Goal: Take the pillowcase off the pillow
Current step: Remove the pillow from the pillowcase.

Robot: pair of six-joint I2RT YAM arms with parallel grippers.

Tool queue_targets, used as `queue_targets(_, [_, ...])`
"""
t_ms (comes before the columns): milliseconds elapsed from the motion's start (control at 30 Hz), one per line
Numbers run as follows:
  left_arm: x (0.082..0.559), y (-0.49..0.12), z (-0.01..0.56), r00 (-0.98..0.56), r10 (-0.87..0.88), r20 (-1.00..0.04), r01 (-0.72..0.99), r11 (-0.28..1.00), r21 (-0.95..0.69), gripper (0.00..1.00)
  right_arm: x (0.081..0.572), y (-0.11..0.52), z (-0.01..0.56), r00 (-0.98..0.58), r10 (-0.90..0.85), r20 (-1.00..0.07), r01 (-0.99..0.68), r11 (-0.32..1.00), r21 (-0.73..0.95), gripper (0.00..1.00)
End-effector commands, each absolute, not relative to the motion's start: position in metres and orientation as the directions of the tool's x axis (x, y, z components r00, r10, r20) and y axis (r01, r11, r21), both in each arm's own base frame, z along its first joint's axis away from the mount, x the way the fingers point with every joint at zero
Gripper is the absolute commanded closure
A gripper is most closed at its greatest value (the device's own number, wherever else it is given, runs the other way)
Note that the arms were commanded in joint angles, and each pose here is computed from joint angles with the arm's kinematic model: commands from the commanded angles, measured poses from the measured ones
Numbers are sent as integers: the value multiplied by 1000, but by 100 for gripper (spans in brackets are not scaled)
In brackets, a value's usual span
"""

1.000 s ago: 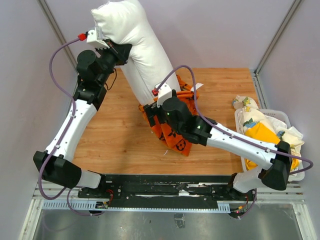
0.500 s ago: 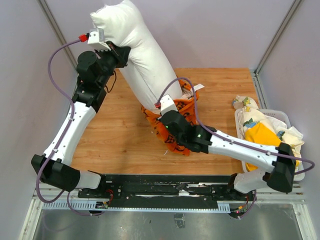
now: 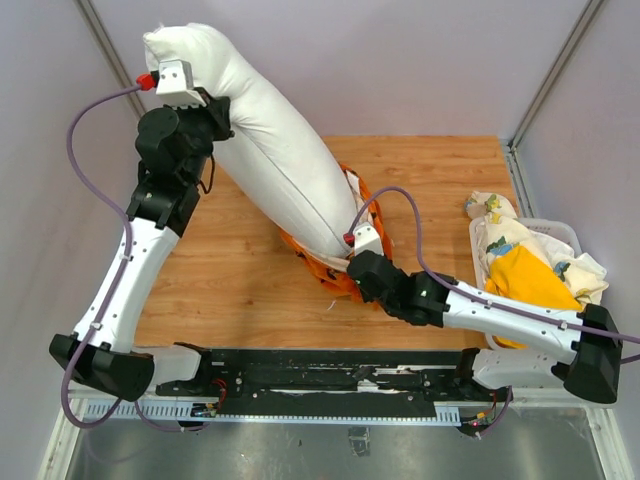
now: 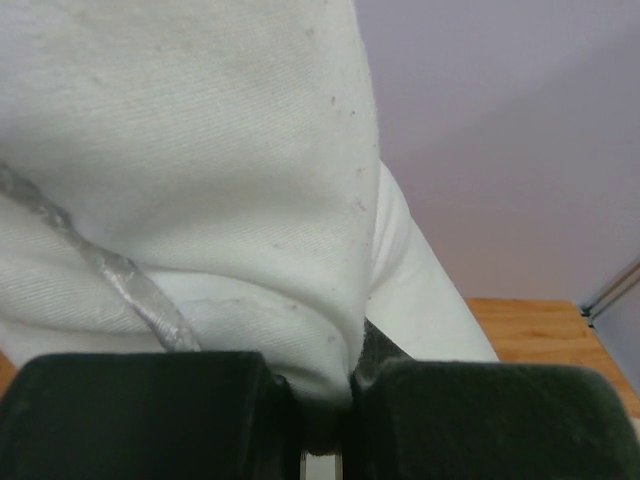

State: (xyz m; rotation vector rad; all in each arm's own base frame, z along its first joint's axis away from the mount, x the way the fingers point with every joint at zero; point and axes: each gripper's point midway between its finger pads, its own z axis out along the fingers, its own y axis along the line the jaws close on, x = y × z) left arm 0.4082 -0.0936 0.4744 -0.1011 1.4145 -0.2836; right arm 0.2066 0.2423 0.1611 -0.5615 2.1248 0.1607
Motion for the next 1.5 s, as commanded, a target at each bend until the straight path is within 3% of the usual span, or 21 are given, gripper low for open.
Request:
queue_targets(0, [350,-41,607,530,-253,-809,65,964,-259,100,194,213,148,-540,-389,-746,-427,891,-155,99])
queue_targets(133, [348,-30,615,541,-209,-814,11,970,-242,100,206,198,149,-531,-402,-746,-393,897,-204,99])
queue_targets(267, [339,-17,626,561,-198,-804,-20,967,-252,100,210,188,123,-640,-325,-696,-378,922,-82,99])
queue_targets(467, [312,-4,644,620,-224,-752,-26,952,-305,100,221,170,128,-662,-241,-710,-302,952,-41,99])
queue_targets(733, [234,8,679,728,-345,-592,108,911,-398,100,227,137,107,-757,-137,-639,-167,986,-14,99])
queue_targets(900, [173,9,704,781,-373,-501,201,910,-364,100,225,130,98,-781,-122,-613,-137,990,-22,99])
queue_targets(1033, [159,9,720,788,-322,-524,173,934,-314,100,229,130,104,-760,-114,-640,-137,991,-13,99])
queue_targets(1167, [179,16,716,777,-214,-592,51,959,-280,100,231,129,110,-751,-111,-651,-137,991,-11,99])
queue_targets(1333, [227,15,693,687,-91,-721,-77,978,-196,100,230,127,112,-748,-103,-656,-132,991,-5,99])
queue_targets(1467, [281,-12,639,532,5,-847,-53,998,-27,100,228,130,107,-753,-94,-651,-134,991,12,99])
